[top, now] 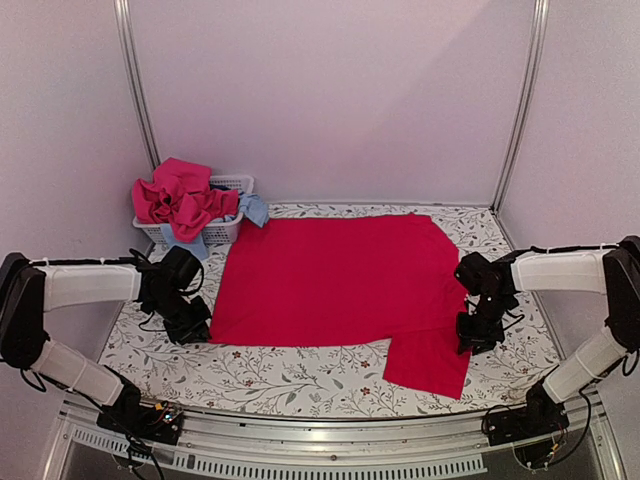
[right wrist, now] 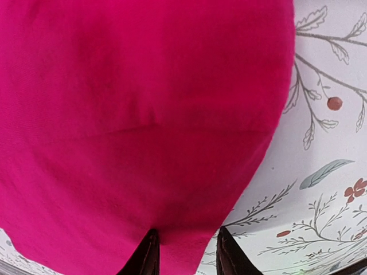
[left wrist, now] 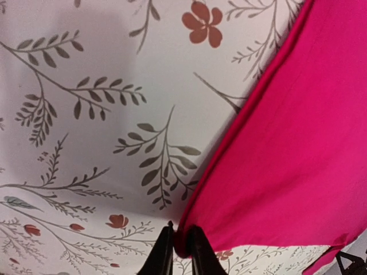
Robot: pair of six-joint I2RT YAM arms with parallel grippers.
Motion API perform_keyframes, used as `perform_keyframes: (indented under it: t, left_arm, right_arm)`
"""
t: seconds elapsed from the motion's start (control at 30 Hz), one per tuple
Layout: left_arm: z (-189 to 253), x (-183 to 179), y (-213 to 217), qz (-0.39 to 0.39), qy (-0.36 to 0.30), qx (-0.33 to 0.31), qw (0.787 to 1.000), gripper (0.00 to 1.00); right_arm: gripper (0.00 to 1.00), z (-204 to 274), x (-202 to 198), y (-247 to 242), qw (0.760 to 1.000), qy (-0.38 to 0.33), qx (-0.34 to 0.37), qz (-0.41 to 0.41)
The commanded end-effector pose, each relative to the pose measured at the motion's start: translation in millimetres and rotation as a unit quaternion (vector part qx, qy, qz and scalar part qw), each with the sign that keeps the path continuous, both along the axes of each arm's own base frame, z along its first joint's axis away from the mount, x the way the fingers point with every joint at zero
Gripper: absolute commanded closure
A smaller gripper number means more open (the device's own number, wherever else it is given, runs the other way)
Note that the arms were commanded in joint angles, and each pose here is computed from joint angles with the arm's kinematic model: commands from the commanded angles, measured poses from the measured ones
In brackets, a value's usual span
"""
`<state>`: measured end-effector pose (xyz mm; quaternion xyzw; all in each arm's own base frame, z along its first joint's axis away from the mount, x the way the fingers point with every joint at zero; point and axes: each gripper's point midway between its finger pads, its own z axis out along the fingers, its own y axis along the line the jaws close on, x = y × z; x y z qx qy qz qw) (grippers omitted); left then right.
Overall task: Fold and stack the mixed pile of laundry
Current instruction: Pick up the flattened T-shirt from the center of the board.
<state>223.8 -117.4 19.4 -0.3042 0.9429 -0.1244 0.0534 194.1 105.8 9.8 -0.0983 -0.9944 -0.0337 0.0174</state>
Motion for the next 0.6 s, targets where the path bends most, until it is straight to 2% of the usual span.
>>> perform_keyframes:
  t: [0.0, 0.27, 0.57]
  left_arm:
    - [10.5, 2.9, 0.1, -0.002, -0.015, 0.005, 1.000, 0.85]
    - [20.2, -10.6, -3.5, -0.002, -0.024, -0.003, 1.000, 0.77]
    - [10.6, -20.3, -8.7, -0.006, -0.013, 0.011, 1.000, 0.72]
  right_arm:
    - [0.69, -26.9, -8.9, 6.7, 0.998, 0.016, -0.032, 0.043]
    - [1.00, -38.2, -26.5, 4.5, 0.998, 0.036, -0.033, 0.029]
    - [1.00, -18.4, -18.5, 14.2, 1.000, 0.010, -0.005, 0.029]
